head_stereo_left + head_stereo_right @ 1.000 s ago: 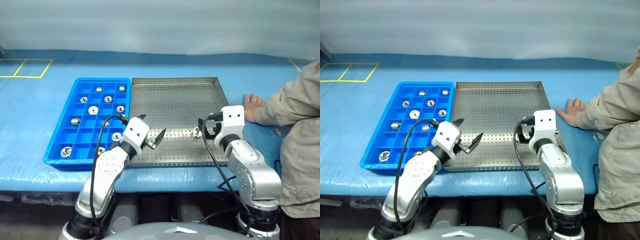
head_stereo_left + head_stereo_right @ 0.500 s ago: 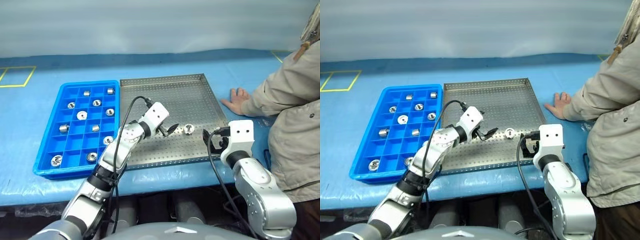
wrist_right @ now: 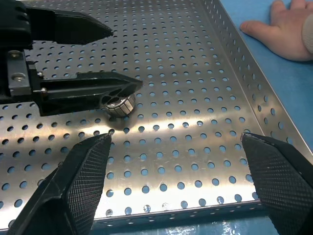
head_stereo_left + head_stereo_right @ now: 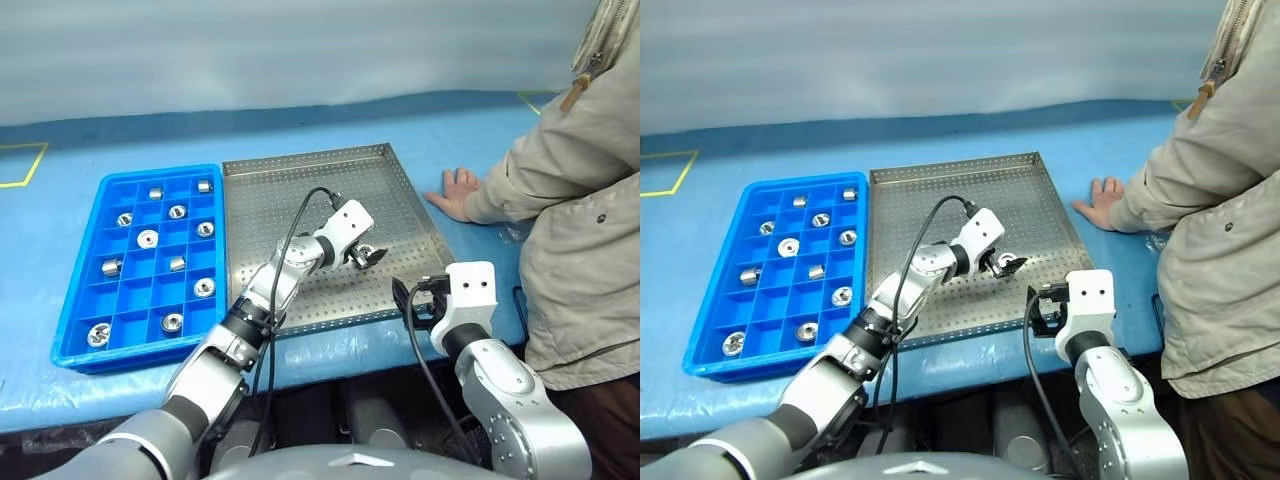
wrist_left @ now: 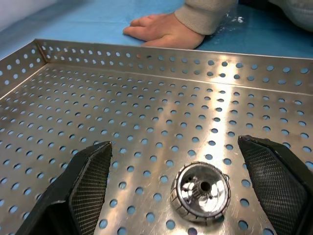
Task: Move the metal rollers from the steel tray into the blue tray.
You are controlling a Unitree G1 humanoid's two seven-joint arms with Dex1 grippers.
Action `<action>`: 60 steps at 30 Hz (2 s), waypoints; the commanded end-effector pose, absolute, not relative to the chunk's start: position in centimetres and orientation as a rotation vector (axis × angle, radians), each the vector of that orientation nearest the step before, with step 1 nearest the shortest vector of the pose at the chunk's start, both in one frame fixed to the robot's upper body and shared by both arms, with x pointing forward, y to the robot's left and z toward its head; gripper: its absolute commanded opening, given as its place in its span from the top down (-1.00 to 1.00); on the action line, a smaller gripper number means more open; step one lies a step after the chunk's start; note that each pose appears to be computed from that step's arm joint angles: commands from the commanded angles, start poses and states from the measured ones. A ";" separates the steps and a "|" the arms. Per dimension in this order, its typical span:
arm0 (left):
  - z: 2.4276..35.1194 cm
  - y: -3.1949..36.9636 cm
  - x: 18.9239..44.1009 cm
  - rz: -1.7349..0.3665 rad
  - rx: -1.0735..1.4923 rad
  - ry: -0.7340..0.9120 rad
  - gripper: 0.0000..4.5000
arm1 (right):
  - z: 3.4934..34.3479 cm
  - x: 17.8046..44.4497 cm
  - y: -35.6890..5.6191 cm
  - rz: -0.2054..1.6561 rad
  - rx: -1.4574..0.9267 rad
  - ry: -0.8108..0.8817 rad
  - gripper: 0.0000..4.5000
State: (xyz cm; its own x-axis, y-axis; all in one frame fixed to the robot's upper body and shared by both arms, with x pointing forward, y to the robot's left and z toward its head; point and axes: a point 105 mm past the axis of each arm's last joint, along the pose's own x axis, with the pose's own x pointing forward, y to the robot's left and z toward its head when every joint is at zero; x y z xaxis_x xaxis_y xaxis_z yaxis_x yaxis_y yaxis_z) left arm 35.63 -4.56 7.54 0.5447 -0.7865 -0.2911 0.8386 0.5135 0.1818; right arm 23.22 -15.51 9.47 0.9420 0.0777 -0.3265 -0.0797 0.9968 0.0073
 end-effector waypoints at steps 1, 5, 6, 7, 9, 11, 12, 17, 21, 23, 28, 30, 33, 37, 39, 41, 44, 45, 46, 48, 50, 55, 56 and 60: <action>7.7 -5.6 35.9 -0.987 0.346 0.148 -1.00 | 10.9 23.3 -15.2 0.085 -0.004 0.266 -0.99; 6.5 -5.7 35.8 -0.985 0.353 0.184 -1.00 | 10.8 23.3 -15.1 0.084 -0.004 0.268 -0.99; 6.2 -5.8 35.8 -0.987 0.352 0.191 -1.00 | 10.8 23.3 -15.1 0.086 -0.004 0.269 -0.99; 6.0 -5.7 35.7 -0.984 0.362 0.193 -0.92 | 10.8 23.3 -15.0 0.087 -0.003 0.270 -1.00; 5.7 -5.7 35.7 -0.977 0.369 0.198 -0.73 | 10.7 23.4 -14.9 0.090 -0.002 0.271 -1.00; 5.7 -5.5 35.8 -0.972 0.364 0.197 -0.46 | 10.7 23.5 -14.8 0.092 -0.002 0.271 -1.00; 5.8 -5.4 35.8 -0.967 0.361 0.196 -0.29 | 10.7 23.5 -14.8 0.092 -0.002 0.271 -1.00; 7.4 -4.1 36.4 -0.899 0.345 0.147 0.24 | 10.9 24.1 -14.9 0.099 -0.017 0.265 -1.00; 11.1 -2.2 36.8 -0.791 0.239 0.075 0.24 | 11.6 25.4 -14.2 0.157 -0.030 0.241 -1.00; 12.4 -1.3 36.8 -0.742 0.222 0.046 0.24 | 11.9 26.0 -13.5 0.193 -0.036 0.234 -1.00; 16.1 3.1 36.1 -0.558 0.172 -0.042 0.24 | 12.8 27.5 -10.3 0.367 -0.053 0.201 -1.00; 16.8 5.0 35.4 -0.485 0.165 -0.052 0.24 | 13.2 27.9 -8.9 0.439 -0.065 0.188 -1.00; 17.0 8.3 34.0 -0.367 0.189 -0.037 0.24 | 13.6 28.4 -7.0 0.558 -0.119 0.160 -1.00; 16.1 11.8 32.1 -0.215 0.231 0.019 0.24 | 13.8 29.0 -5.3 0.660 -0.140 0.142 -1.00; 15.7 12.9 31.3 -0.163 0.238 0.043 0.24 | 13.8 29.0 -4.7 0.692 -0.147 0.139 -1.00; 15.4 14.1 30.4 -0.099 0.259 0.067 0.24 | 13.8 28.9 -3.9 0.733 -0.145 0.137 -1.00; 14.9 15.8 29.4 -0.008 0.292 0.095 0.24 | 13.6 28.7 -3.2 0.777 -0.144 0.141 -1.00; 14.7 16.4 29.1 0.023 0.282 0.108 0.24 | 13.6 28.6 -3.0 0.790 -0.145 0.144 -1.00; 14.5 17.0 28.8 0.054 0.284 0.122 0.24 | 13.4 28.5 -2.8 0.802 -0.148 0.146 -1.00; 14.1 17.9 28.3 0.100 0.279 0.144 0.24 | 13.3 28.3 -2.6 0.814 -0.149 0.150 -1.00; 13.6 18.6 27.9 0.140 0.275 0.166 0.24 | 13.2 28.2 -2.5 0.819 -0.147 0.155 -1.00; 13.0 19.5 27.3 0.225 0.227 0.199 0.24 | 12.8 27.9 -2.4 0.823 -0.132 0.172 -1.00; 12.8 19.8 27.3 0.242 0.224 0.206 0.24 | 12.7 27.8 -2.3 0.823 -0.128 0.175 -1.00; 12.1 20.0 27.6 0.245 0.235 0.219 0.24 | 12.5 27.4 -2.0 0.831 -0.116 0.184 -1.00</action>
